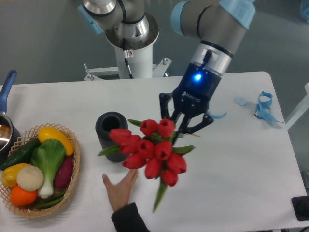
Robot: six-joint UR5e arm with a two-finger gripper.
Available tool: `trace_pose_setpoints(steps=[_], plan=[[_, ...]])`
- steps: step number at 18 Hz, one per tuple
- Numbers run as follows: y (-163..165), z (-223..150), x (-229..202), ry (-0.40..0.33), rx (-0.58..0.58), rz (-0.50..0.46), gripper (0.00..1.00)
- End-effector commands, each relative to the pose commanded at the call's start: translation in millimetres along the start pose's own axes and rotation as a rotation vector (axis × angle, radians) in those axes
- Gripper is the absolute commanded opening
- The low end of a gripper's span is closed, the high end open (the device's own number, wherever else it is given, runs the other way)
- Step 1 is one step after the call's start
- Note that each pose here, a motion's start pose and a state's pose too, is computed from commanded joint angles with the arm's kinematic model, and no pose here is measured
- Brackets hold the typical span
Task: Insert the flowers into the vase
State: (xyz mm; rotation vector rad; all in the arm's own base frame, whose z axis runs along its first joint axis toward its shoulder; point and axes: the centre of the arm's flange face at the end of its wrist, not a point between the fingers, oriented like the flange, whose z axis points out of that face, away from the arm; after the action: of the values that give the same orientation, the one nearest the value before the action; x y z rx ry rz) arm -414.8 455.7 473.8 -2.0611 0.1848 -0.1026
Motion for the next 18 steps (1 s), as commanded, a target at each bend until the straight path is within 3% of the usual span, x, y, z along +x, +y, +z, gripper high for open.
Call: trace_pose_setpoints(steps=[5,18], plan=[[16,-15,-12,-0.026,0.000,-0.021,0.19],[10,-3,-8,0.069,0.125,-0.030,0.19]])
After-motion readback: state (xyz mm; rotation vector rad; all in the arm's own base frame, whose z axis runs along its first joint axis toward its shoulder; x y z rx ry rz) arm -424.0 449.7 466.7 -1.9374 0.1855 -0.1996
